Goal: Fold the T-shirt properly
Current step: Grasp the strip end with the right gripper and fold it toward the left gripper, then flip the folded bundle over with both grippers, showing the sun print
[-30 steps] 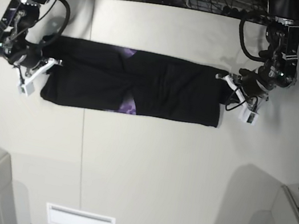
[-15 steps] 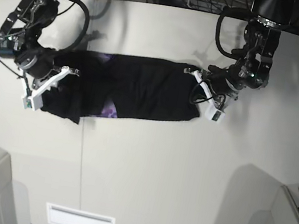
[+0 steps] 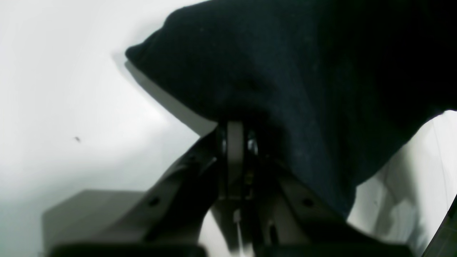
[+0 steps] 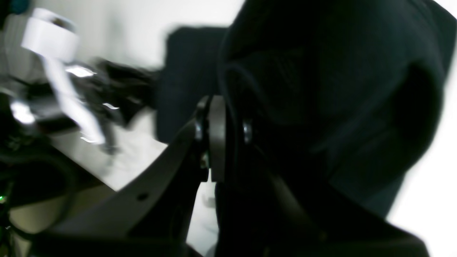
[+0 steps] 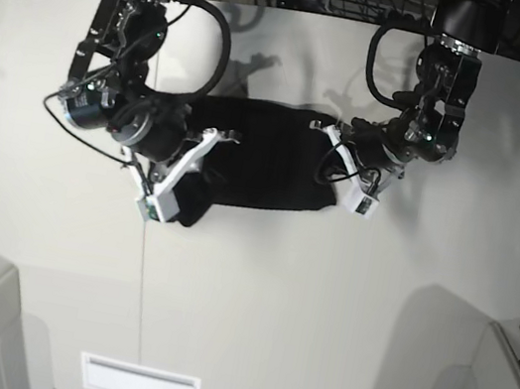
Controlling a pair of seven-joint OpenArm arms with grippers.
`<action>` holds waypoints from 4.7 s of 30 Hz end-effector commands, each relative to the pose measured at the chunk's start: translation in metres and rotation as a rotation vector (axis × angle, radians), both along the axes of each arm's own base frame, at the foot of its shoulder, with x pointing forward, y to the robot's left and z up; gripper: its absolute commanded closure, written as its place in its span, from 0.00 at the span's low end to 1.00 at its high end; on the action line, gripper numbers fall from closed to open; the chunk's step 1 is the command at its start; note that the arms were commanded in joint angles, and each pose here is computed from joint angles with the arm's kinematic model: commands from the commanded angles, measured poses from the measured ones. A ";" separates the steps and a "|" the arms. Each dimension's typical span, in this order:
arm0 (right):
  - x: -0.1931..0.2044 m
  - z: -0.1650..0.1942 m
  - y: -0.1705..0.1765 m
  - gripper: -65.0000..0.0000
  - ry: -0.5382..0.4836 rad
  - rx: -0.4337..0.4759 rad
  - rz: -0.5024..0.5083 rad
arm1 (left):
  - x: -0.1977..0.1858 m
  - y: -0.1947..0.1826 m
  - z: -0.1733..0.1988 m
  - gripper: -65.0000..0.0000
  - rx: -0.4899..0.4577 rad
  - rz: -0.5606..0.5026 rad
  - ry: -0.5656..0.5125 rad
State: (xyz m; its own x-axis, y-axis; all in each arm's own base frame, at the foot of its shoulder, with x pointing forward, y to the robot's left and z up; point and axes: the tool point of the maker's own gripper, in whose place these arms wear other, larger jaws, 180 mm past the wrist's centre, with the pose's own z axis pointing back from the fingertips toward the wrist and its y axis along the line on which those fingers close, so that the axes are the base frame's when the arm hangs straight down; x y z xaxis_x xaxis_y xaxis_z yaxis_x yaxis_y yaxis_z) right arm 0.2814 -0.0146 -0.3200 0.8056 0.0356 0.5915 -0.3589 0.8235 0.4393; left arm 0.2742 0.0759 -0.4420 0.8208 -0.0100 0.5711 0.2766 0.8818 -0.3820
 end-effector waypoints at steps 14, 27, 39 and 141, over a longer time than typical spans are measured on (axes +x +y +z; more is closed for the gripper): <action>0.002 0.034 0.060 1.00 -0.096 0.107 0.081 | -0.011 0.012 -0.012 1.00 0.065 -0.006 0.056; -0.009 -0.002 0.100 1.00 -0.024 0.116 0.173 | -0.012 0.012 -0.012 1.00 0.064 -0.007 0.058; -0.009 -0.028 0.116 1.00 0.048 0.078 0.235 | -0.014 0.006 0.009 1.00 0.060 -0.028 -0.001; -0.007 -0.016 -0.154 1.00 -0.118 -0.155 -0.401 | 0.026 -0.018 0.018 1.00 0.157 -0.371 0.172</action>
